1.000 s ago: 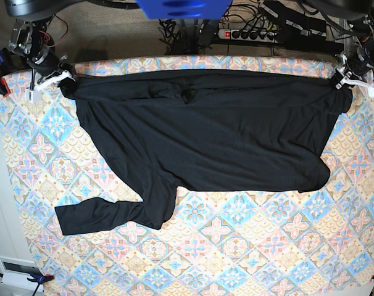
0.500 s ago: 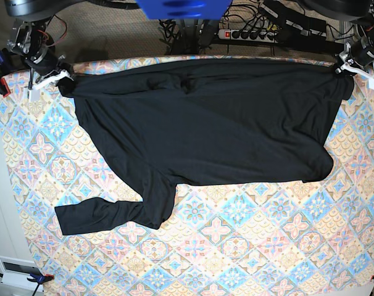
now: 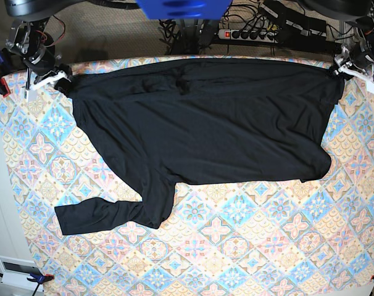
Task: Layout the t-shirt on the table in an organized manner, then fold the t-shirt properly
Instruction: 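Hold the shirt ends with both grippers and stretch them apart, then release the shirt end with the left gripper and grasp the shirt's side edge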
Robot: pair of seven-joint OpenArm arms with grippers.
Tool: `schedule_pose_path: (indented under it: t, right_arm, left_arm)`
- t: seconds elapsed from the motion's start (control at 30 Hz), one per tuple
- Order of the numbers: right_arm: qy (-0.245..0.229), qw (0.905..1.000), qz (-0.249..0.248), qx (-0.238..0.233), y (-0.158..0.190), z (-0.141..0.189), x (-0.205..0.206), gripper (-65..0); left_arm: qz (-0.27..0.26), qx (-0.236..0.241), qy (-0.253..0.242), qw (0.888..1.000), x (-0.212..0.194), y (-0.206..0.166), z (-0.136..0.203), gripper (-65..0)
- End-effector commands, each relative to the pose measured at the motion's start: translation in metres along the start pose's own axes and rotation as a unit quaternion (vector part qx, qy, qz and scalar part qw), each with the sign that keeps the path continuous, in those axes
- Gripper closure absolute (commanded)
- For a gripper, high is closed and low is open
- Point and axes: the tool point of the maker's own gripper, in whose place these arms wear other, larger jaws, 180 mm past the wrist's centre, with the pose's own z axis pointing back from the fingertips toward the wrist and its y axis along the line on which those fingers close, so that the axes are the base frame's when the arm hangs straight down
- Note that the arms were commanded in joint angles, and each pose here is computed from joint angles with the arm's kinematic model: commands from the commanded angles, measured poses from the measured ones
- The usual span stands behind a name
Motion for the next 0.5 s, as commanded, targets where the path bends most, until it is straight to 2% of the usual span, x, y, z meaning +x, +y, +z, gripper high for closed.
schedule_pose_path:
  t: [0.0, 0.13, 0.27, 0.47]
  right_arm:
    - [-0.019, 0.9998, 0.011, 0.003, 0.001, 0.005, 0.014, -12.8]
    - [-0.02, 0.9997, 0.011, 0.002, 0.001, 0.005, 0.014, -14.6]
    - [-0.036, 0.9993, 0.005, -0.011, -0.009, 0.012, 0.023, -19.2]
    - [-0.042, 0.999, 0.003, -0.016, -0.012, 0.015, 0.027, -23.6]
  left_arm:
    - [-0.008, -0.005, -0.024, 1.0, 0.018, -0.002, 0.009, -27.5]
    - [0.007, -0.017, -0.044, 0.999, 0.034, 0.002, 0.027, -27.5]
    - [0.026, -0.018, -0.096, 0.995, 0.059, 0.01, 0.049, -27.5]
    - [0.017, -0.028, -0.167, 0.985, 0.111, -0.005, 0.053, -27.5]
